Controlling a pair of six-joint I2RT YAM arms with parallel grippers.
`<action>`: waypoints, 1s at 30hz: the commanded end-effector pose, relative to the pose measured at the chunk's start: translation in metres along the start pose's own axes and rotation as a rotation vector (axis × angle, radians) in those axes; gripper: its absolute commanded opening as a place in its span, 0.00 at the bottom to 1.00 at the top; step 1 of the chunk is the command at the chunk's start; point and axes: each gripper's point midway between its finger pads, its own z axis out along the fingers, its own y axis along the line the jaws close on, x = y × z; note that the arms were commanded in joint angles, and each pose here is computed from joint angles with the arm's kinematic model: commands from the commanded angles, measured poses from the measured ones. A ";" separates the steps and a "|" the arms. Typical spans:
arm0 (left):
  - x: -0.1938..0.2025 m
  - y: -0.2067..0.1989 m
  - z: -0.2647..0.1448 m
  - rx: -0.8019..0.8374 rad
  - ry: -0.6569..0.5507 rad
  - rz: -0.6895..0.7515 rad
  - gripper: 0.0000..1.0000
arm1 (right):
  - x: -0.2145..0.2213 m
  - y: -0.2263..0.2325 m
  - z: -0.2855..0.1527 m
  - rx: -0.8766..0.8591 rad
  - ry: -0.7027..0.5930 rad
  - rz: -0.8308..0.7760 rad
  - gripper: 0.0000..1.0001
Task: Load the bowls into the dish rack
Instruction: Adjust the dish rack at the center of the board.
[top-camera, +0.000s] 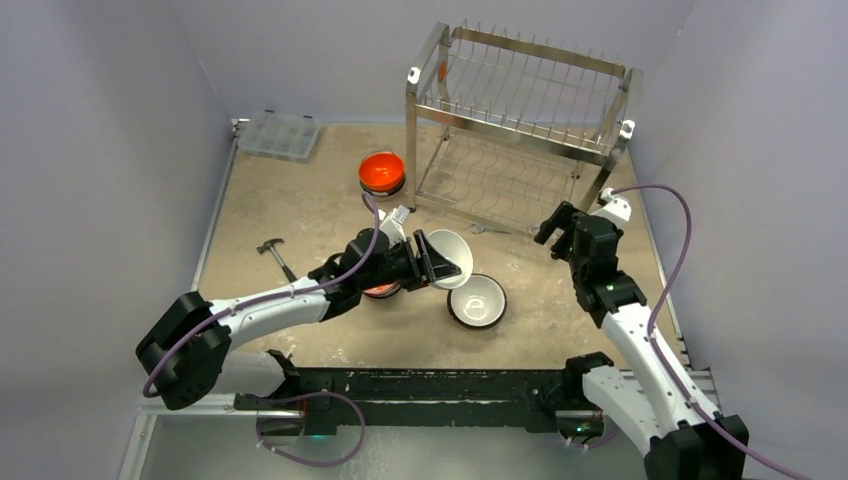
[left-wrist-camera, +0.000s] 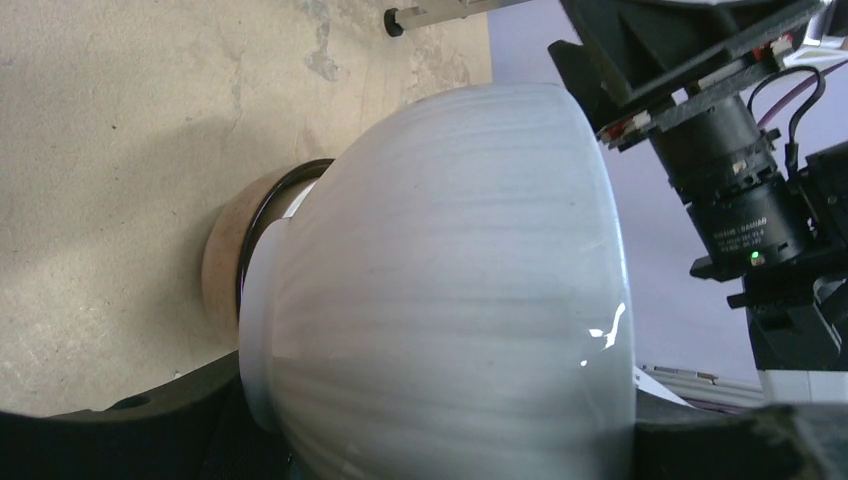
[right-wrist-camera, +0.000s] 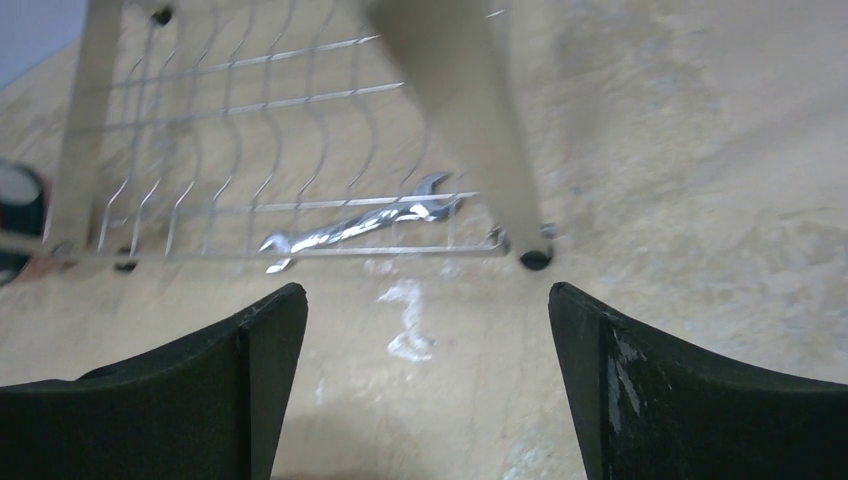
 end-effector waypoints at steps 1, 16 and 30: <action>-0.010 -0.030 -0.008 0.119 -0.033 0.038 0.43 | -0.048 -0.029 0.013 0.140 -0.192 0.059 0.91; -0.002 -0.024 -0.001 0.145 -0.008 0.011 0.42 | -0.126 0.033 0.003 -0.228 -0.470 -0.064 0.76; -0.001 -0.027 -0.002 0.153 0.003 0.027 0.40 | -0.107 0.057 -0.004 -0.362 -0.350 -0.144 0.00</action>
